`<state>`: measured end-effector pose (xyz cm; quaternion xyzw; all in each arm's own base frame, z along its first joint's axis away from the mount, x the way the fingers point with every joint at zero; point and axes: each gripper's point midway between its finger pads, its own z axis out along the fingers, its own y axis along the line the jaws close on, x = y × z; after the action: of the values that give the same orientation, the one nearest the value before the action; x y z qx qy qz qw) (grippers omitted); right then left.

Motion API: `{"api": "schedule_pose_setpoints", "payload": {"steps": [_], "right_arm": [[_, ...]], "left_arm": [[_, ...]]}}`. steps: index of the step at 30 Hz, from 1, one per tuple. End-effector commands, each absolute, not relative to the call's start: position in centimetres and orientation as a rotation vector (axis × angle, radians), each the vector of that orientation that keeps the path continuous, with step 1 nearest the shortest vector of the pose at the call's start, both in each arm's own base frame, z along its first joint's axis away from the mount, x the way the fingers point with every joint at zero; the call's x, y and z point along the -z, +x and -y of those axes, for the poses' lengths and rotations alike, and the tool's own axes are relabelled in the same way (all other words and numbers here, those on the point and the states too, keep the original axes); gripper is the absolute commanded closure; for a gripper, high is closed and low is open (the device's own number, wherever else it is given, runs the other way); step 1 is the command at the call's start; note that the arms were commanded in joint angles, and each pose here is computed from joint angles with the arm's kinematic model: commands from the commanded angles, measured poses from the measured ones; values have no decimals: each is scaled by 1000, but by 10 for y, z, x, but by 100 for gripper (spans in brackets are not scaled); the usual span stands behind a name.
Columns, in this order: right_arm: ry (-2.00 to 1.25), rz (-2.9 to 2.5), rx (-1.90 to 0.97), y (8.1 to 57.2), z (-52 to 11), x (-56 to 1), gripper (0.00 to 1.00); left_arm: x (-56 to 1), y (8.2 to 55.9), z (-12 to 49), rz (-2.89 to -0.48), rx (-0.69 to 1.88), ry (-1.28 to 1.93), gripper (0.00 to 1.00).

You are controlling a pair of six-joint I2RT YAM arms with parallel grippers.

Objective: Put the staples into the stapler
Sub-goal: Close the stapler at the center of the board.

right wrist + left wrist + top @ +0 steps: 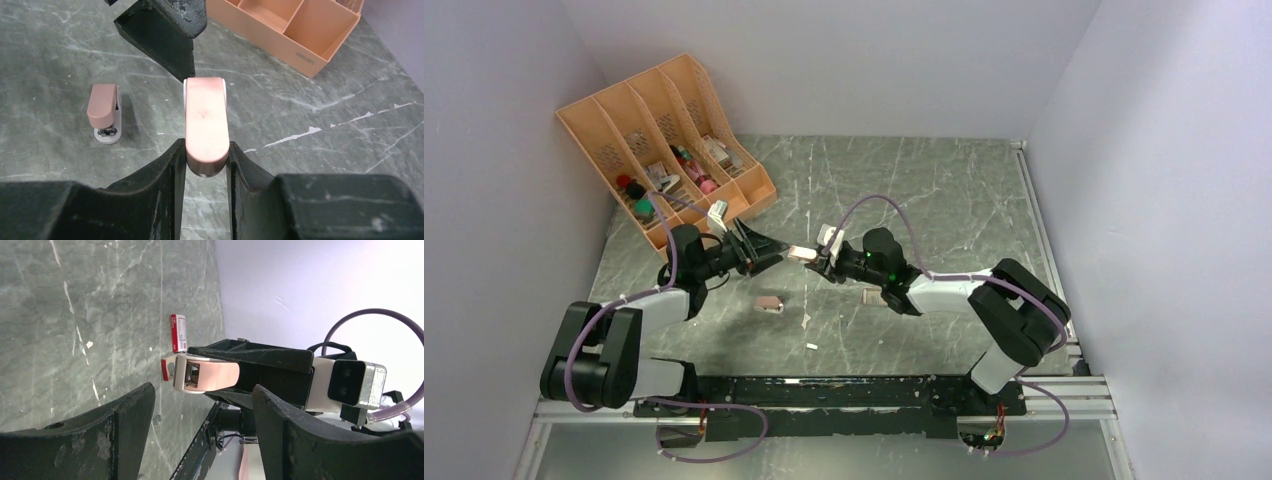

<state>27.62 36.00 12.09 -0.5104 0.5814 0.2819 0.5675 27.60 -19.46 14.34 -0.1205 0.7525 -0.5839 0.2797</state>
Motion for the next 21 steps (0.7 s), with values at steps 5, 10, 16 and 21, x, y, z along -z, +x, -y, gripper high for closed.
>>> {"api": "schedule_pose_setpoints", "payload": {"steps": [5, 10, 16, 21], "right_arm": [[-1178, -1255, -701, 278, -372, -163, 76], [-1181, -1233, -728, 275, -376, -171, 76], [-1195, -1218, -758, 273, -382, -174, 76], [-1193, -1245, -754, 274, -381, -170, 76]], "left_arm": [[-159, 276, 198, -1960, 1603, -224, 26], [-160, 278, 199, -1960, 1606, -213, 30], [-163, 280, 201, -1951, 1613, -210, 36], [-174, 276, 201, -1891, 1615, -127, 28]]}}
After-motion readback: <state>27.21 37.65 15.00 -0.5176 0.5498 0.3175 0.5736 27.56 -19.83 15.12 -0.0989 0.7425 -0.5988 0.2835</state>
